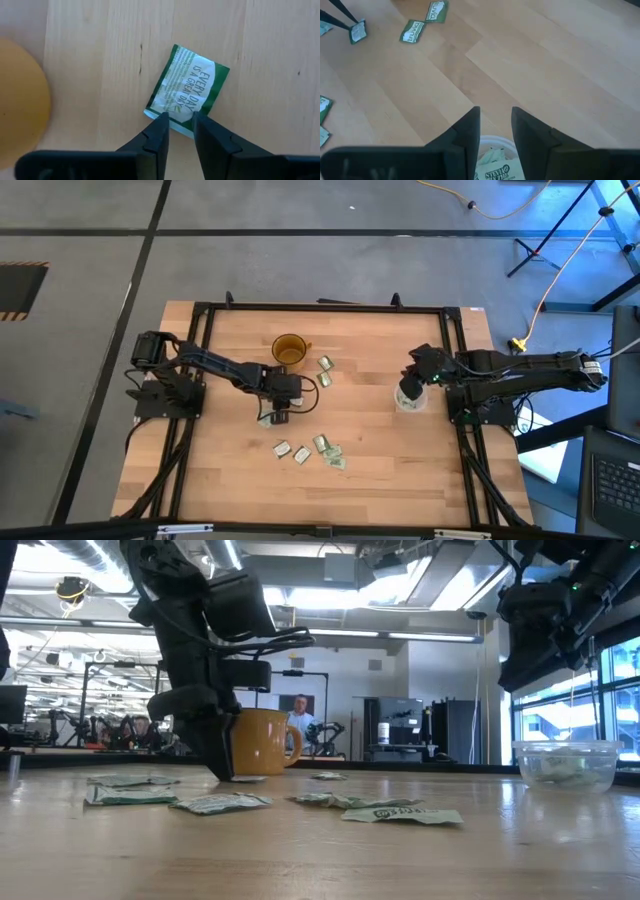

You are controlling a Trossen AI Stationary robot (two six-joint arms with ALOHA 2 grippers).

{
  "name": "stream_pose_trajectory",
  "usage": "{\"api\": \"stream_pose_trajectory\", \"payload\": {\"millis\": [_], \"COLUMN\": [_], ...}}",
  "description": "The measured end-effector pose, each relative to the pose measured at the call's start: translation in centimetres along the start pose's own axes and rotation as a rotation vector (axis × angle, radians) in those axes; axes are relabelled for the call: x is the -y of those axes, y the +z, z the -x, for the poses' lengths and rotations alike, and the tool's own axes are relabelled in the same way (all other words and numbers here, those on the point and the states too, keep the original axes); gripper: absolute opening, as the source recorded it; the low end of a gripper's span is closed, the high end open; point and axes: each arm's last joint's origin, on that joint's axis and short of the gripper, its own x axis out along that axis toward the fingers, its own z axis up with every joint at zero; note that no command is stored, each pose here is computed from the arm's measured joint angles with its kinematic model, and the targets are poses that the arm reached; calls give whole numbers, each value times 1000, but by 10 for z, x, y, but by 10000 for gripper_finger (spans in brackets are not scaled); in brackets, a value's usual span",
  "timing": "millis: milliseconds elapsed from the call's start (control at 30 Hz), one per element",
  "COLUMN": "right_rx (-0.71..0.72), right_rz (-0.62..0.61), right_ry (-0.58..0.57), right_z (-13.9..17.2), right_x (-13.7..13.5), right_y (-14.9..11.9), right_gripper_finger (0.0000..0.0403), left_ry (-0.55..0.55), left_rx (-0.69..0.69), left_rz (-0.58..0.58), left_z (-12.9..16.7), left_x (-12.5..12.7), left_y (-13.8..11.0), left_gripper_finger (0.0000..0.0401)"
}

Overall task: Pick and place items into bin
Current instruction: Put the truvia packet into the transparent bin

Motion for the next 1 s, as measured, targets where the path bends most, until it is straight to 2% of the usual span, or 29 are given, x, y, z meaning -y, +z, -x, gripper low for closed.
{"api": "stream_pose_trajectory", "payload": {"millis": [333,567,800,1000], "right_rx": [0,6,101,198], "right_rz": [0,-3,21,-27], "right_ry": [0,7,147,235], "right_z": [0,0,1,3], "right_x": [0,-1,-12,-20], "right_y": [0,1,12,23], "right_gripper_finger": [115,115,115,115], "left_ry": [-7,-7,-6,44], "left_rx": [-3,-2,35,183], "left_rz": [-2,-2,-35,-105], "left_z": [0,1,12,25], "left_x": [1,1,1,2], "left_y": [0,0,13,38], "left_gripper_finger": [19,4,2,2]}}
